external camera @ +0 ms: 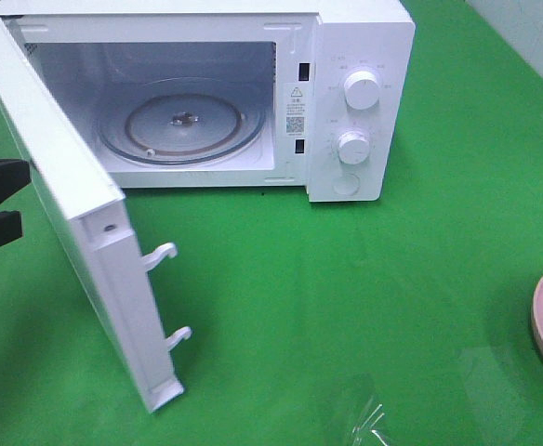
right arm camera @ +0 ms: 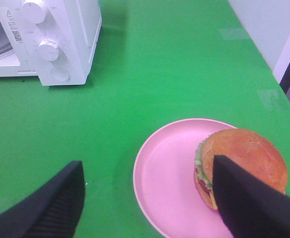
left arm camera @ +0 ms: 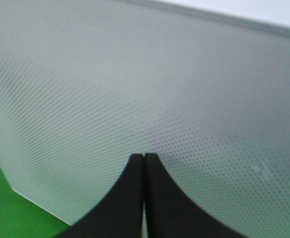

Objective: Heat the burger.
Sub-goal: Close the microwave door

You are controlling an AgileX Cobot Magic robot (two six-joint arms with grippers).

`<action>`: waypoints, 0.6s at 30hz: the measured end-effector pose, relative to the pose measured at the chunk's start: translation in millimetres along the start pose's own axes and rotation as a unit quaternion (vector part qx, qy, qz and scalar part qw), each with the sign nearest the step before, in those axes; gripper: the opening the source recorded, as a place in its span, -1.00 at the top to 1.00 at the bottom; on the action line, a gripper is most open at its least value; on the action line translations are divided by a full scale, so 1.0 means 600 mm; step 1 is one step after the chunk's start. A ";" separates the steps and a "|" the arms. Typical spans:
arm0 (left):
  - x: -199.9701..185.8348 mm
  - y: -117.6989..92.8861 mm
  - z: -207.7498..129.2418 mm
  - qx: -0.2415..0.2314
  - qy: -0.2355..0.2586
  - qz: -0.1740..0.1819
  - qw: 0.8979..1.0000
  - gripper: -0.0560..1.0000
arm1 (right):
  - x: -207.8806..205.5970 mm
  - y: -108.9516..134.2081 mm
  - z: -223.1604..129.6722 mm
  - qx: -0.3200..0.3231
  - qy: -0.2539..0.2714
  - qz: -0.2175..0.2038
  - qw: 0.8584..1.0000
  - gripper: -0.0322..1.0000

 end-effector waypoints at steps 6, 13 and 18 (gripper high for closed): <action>0.030 -0.006 0.018 -0.003 -0.012 -0.004 1.000 0.89 | 0.000 0.000 0.000 0.000 0.000 0.000 1.000 -0.47; 0.075 -0.018 0.042 -0.012 -0.025 -0.007 1.000 0.89 | 0.000 0.000 0.000 0.001 0.000 0.001 1.000 -0.47; 0.103 -0.031 0.057 -0.011 -0.032 -0.013 0.999 0.89 | 0.000 0.000 0.000 0.001 0.000 0.001 1.000 -0.47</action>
Point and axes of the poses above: a point on each arm's last joint axis where the gripper is mounted, x pointing out along that axis toward the gripper, y along the wrist's bending axis when the last joint is at zero, z = x × y, the point moved 3 cm from there along x, pointing out along that axis toward the gripper, and after that the axes turned 15 degrees about x, right-handed, at the moved point
